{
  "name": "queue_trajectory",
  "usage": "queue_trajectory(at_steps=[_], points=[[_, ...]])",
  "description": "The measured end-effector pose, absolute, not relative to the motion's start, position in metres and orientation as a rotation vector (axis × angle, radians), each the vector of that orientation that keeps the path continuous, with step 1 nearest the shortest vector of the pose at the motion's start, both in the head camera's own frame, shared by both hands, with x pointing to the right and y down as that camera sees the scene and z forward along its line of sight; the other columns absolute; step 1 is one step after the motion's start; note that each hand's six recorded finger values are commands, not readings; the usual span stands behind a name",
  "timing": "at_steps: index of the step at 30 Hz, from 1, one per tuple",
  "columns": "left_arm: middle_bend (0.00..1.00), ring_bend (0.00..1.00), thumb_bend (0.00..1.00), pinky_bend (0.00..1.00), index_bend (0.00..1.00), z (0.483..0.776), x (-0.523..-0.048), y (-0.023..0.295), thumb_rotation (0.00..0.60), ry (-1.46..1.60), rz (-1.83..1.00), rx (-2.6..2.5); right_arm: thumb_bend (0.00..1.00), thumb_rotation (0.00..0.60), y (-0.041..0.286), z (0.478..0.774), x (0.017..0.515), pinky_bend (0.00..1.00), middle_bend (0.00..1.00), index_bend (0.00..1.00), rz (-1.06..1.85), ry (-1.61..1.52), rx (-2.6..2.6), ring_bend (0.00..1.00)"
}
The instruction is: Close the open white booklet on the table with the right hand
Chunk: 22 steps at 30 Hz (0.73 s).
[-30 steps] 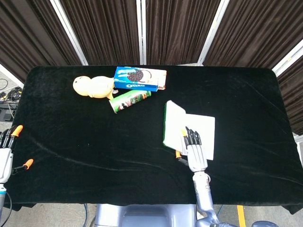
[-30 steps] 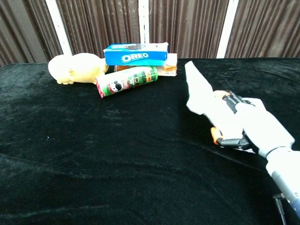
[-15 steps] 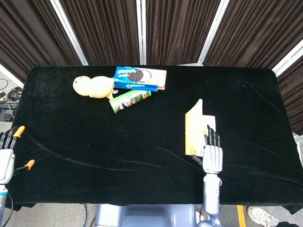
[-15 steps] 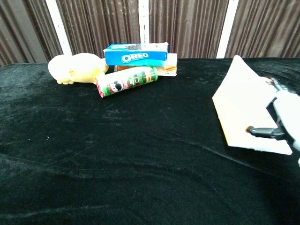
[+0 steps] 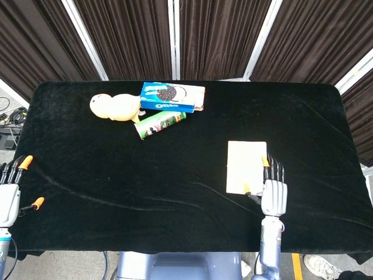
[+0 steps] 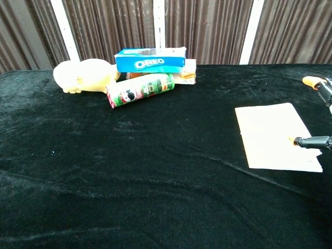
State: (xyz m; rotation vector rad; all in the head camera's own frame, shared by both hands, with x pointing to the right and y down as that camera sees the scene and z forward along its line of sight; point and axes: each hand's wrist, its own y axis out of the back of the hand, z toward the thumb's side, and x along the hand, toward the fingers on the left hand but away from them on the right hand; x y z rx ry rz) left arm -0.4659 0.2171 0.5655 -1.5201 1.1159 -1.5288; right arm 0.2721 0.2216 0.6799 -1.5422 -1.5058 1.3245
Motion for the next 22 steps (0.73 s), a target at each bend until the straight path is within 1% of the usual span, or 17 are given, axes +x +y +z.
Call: queue_trajectory(at_steps=[8,14,18,22], points=[[0.0,0.0,0.18,0.0,0.0,0.568,-0.462,0.219,0.6,1.06,-1.515,-1.541,0.17,0.6,0.217,0.656,0.286,0.0,0.0,0.0,1.313,-1.333,-1.629,0.0],[0.0,0.0,0.18,0.0,0.0,0.566,-0.458,0.22,0.6,1.027,-1.487,-1.547,0.17,0.6,0.214,0.624,0.321,0.0,0.0,0.0,1.332,-1.073,-1.589,0.0],[0.0,0.0,0.18,0.0,0.0,0.564,-0.455,0.223,0.6,1.016,-1.465,-1.545,0.17,0.6,0.22,0.605,0.34,0.0,0.0,0.0,1.331,-0.95,-1.551,0.0],[0.0,0.0,0.18,0.0,0.0,0.564,-0.452,0.226,0.6,1.002,-1.451,-1.543,0.17,0.6,0.231,0.593,0.352,0.0,0.0,0.0,1.315,-0.944,-1.543,0.0]])
